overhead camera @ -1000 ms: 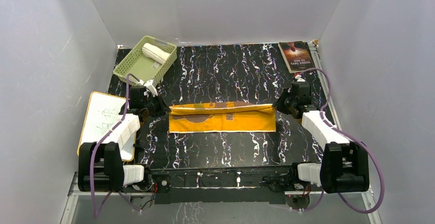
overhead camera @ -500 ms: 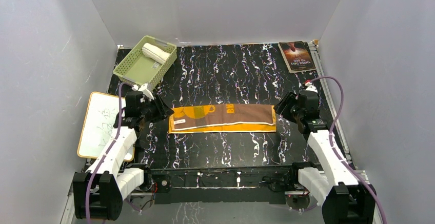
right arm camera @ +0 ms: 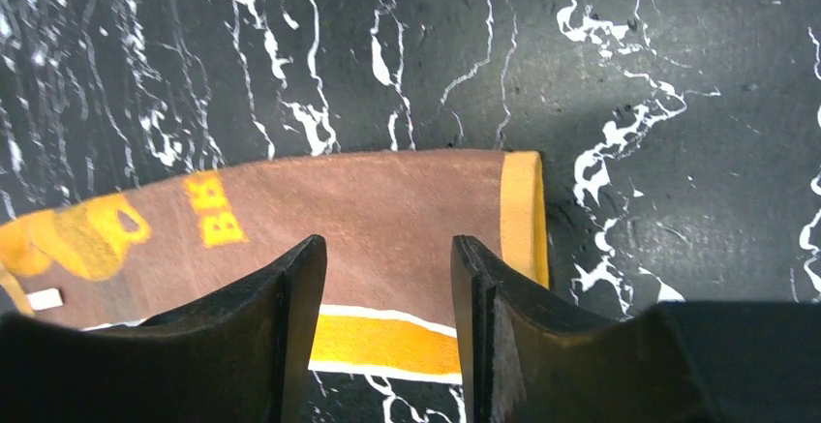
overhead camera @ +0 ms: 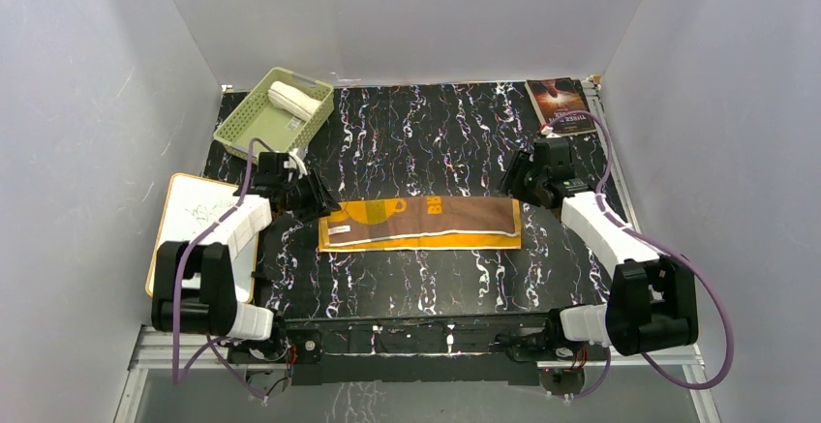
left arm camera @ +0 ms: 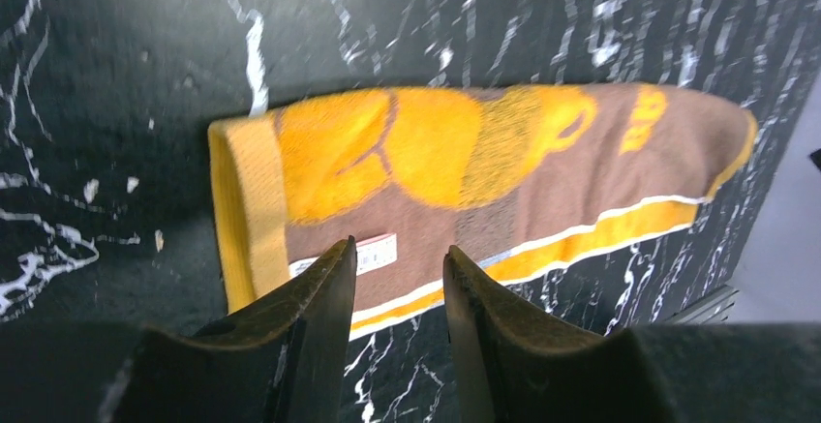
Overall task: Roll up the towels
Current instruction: Fold the towel at the center of the board.
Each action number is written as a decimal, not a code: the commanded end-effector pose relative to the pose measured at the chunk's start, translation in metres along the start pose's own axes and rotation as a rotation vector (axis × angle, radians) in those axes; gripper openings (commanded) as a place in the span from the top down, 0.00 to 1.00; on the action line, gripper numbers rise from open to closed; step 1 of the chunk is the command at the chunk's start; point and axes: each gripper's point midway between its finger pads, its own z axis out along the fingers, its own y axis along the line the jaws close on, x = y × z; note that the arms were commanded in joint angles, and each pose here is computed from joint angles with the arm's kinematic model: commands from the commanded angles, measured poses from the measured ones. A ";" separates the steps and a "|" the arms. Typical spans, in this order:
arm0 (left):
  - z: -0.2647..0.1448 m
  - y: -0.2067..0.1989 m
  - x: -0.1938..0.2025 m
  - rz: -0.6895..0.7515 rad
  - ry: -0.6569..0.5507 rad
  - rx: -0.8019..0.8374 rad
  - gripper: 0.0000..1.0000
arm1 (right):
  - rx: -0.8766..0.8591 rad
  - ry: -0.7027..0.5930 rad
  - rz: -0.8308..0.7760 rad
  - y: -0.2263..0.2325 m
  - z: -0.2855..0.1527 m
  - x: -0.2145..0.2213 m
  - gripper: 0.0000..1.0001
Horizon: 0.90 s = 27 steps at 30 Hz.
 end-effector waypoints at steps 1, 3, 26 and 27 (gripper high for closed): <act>-0.004 0.010 0.012 0.013 0.099 -0.076 0.61 | 0.030 -0.028 -0.076 -0.002 -0.010 -0.013 0.50; -0.006 0.019 0.017 0.034 0.126 -0.117 0.59 | 0.077 -0.041 -0.099 -0.013 -0.013 -0.011 0.49; -0.016 0.033 0.063 -0.008 0.272 -0.143 0.56 | 0.224 0.220 -0.038 -0.064 -0.009 0.065 0.51; -0.016 0.034 0.064 -0.011 0.275 -0.142 0.57 | 0.222 0.222 -0.033 -0.064 -0.009 0.065 0.51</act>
